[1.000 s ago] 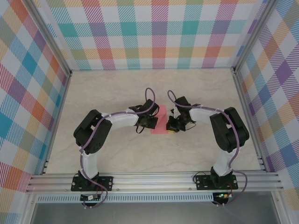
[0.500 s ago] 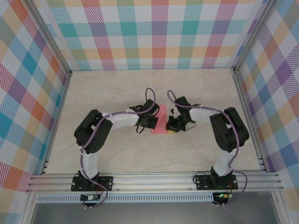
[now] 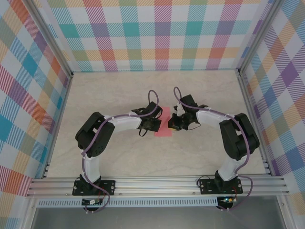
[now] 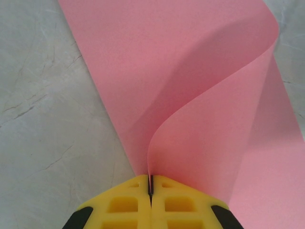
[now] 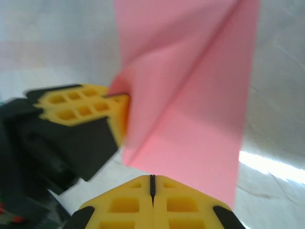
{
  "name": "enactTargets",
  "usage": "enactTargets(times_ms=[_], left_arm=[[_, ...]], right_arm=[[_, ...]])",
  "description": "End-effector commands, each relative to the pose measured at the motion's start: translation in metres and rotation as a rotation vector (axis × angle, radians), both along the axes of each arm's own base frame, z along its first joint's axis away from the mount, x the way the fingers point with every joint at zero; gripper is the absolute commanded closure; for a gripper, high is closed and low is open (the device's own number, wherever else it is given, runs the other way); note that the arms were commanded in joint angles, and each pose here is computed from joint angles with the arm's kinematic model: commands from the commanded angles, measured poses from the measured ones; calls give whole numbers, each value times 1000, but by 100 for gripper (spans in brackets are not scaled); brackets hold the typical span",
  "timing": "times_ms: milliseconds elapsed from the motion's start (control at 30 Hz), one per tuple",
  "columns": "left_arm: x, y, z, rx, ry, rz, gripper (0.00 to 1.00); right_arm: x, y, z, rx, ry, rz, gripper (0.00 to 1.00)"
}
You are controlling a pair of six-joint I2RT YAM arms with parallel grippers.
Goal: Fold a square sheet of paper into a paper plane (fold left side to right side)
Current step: Fold the triangle a second time at the center of the table.
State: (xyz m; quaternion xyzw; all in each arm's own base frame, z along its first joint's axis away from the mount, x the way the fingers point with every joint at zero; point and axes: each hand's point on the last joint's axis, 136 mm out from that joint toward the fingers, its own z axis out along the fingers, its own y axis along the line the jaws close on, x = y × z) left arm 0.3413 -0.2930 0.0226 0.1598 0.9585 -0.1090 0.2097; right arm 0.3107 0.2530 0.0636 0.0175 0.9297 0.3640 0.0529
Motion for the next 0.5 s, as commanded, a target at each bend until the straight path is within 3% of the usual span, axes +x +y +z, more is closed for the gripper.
enactTargets(times_ms=[0, 200, 467], left_arm=[[-6, 13, -15, 30, 38, 0, 99], [-6, 14, -14, 28, 38, 0, 99], [-7, 13, -14, 28, 37, -3, 99]], right_arm=[[22, 23, 17, 145, -20, -22, 100], [43, 35, 12, 177, -10, -39, 100], [43, 38, -8, 150, 37, -31, 100]])
